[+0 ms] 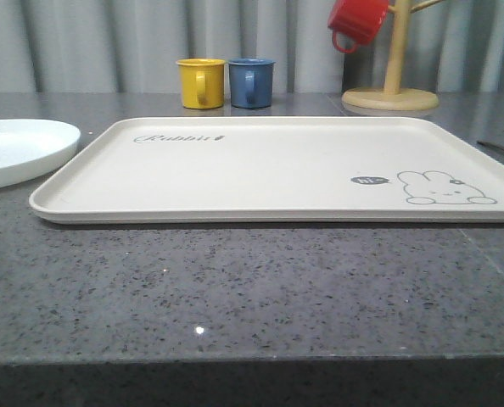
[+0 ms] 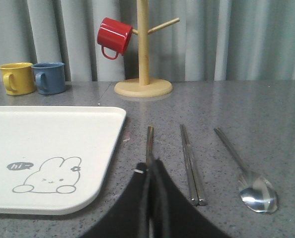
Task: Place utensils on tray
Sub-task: 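Move the left gripper down toward the white plate's rim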
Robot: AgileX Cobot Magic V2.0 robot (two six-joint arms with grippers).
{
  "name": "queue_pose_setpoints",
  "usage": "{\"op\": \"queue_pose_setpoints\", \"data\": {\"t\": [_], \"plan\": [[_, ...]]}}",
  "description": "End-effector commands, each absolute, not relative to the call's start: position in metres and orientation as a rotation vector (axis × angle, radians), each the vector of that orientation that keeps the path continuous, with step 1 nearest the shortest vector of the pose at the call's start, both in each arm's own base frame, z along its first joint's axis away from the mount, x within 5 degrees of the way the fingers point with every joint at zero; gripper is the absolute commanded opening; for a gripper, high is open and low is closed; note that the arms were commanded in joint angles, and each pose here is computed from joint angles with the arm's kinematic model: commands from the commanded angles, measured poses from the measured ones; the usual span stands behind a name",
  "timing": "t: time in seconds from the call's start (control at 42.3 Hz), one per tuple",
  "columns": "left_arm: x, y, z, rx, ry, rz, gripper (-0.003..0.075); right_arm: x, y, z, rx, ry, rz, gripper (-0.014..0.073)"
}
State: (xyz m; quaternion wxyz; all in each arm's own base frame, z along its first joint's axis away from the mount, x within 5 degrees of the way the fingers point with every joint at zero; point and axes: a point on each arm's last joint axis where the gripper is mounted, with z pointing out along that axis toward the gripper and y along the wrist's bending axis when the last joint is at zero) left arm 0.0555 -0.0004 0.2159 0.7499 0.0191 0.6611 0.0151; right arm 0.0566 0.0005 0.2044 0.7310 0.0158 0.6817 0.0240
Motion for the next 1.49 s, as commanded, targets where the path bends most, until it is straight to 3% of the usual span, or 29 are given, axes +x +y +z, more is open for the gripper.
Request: {"op": "queue_pose_setpoints", "data": {"t": [0.0,0.26,0.426,0.568,0.733,0.899,1.136,1.467], "plan": [[0.053,0.000,0.219,0.022,1.362,0.024,-0.0020,0.054,0.000,0.213,0.033,1.404,0.046,-0.0109],[0.053,0.000,0.221,0.021,1.343,0.025,-0.0020,0.054,0.000,0.216,0.036,1.371,0.048,-0.0109],[0.048,0.000,0.240,0.018,1.269,0.026,-0.0020,0.048,0.000,0.242,0.056,1.346,0.078,-0.0109],[0.034,0.000,0.288,0.024,1.231,0.020,-0.0020,0.038,0.001,0.281,0.044,1.373,0.085,-0.0109],[0.023,-0.002,0.344,0.040,1.320,0.011,-0.0020,0.040,0.002,0.332,0.027,1.489,0.080,-0.0109],[0.033,-0.003,0.386,0.058,1.493,0.002,-0.0020,0.061,0.004,0.362,0.020,1.682,0.084,-0.0109],[0.066,-0.004,0.389,0.065,1.659,-0.003,-0.0020,0.098,0.004,0.352,0.023,1.896,0.084,-0.0109],[0.092,-0.004,0.381,0.066,1.758,-0.006,-0.0020,0.126,0.005,0.337,0.028,2.030,0.084,-0.0109]]}}
